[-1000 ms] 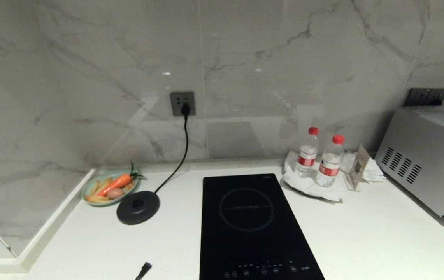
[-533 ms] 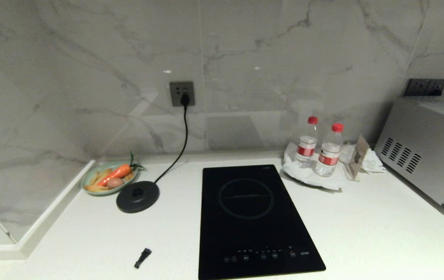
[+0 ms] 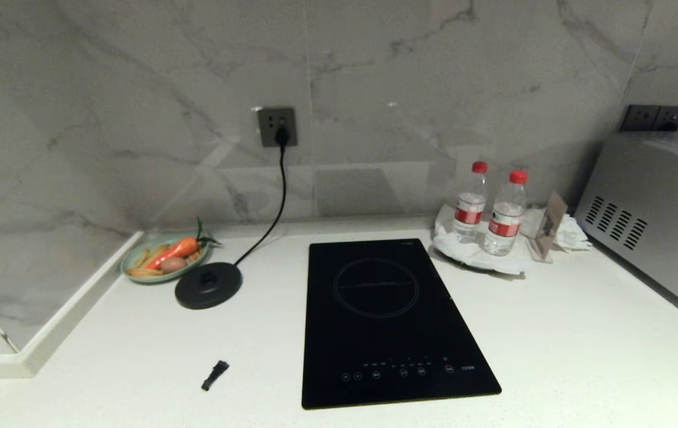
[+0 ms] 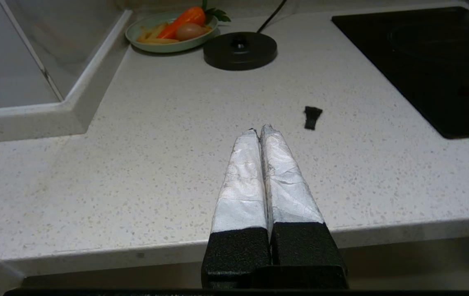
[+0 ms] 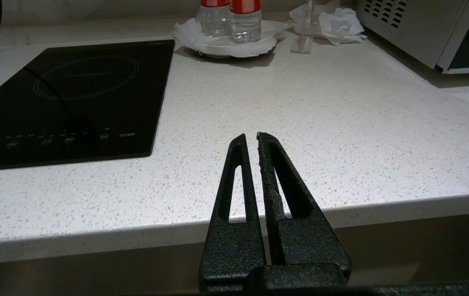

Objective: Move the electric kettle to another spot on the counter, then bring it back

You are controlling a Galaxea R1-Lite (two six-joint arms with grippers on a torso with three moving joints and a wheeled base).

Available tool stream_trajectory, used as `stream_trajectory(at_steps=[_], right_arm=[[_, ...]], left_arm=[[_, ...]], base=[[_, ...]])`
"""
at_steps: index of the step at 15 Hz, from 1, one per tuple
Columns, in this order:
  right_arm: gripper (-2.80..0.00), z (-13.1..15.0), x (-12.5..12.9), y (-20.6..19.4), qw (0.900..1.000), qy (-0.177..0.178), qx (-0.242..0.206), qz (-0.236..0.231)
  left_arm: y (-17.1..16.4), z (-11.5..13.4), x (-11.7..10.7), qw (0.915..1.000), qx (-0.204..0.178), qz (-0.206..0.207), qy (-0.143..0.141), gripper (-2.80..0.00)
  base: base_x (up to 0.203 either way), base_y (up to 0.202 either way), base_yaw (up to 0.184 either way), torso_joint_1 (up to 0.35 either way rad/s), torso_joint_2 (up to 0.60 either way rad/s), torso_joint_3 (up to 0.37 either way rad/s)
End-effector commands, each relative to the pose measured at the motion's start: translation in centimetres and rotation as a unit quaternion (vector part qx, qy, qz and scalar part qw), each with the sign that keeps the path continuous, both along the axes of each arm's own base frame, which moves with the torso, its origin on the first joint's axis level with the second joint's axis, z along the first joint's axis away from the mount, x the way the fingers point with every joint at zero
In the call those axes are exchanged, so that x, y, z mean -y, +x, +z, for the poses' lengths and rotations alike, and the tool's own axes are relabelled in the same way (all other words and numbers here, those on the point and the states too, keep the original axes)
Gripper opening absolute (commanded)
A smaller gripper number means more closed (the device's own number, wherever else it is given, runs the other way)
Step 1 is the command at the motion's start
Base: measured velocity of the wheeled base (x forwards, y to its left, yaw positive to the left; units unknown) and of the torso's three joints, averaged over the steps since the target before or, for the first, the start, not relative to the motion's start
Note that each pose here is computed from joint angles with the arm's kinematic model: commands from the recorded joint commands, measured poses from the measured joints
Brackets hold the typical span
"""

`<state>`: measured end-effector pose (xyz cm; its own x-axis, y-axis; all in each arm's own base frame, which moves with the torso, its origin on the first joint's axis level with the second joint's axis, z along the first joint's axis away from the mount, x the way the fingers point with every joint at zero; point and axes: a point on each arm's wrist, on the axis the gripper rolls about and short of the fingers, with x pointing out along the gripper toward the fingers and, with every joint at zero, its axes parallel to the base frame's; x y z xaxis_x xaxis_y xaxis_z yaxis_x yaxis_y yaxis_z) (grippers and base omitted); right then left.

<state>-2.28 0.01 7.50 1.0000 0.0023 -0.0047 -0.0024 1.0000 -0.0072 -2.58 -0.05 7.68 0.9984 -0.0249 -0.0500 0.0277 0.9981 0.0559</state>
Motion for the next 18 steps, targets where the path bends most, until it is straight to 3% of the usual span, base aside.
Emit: stream_trajectory(at_steps=[1,18], right_arm=[[-2.80,0.00,0.00,0.01,1.000,0.000,-0.001,0.000],[-2.80,0.00,0.00,0.01,1.000,0.001,-0.001,0.000]], left_arm=[[0.01,-0.01,0.00,1.0000,-0.001,0.000,0.000,-2.80],[0.01,-0.01,-0.01,1.0000,-0.001,0.002,-0.006,-2.80]], base=[[0.000,0.000,0.000,-0.119,0.36,0.218],[0.000,0.000,0.000,-0.136,0.49,0.350]])
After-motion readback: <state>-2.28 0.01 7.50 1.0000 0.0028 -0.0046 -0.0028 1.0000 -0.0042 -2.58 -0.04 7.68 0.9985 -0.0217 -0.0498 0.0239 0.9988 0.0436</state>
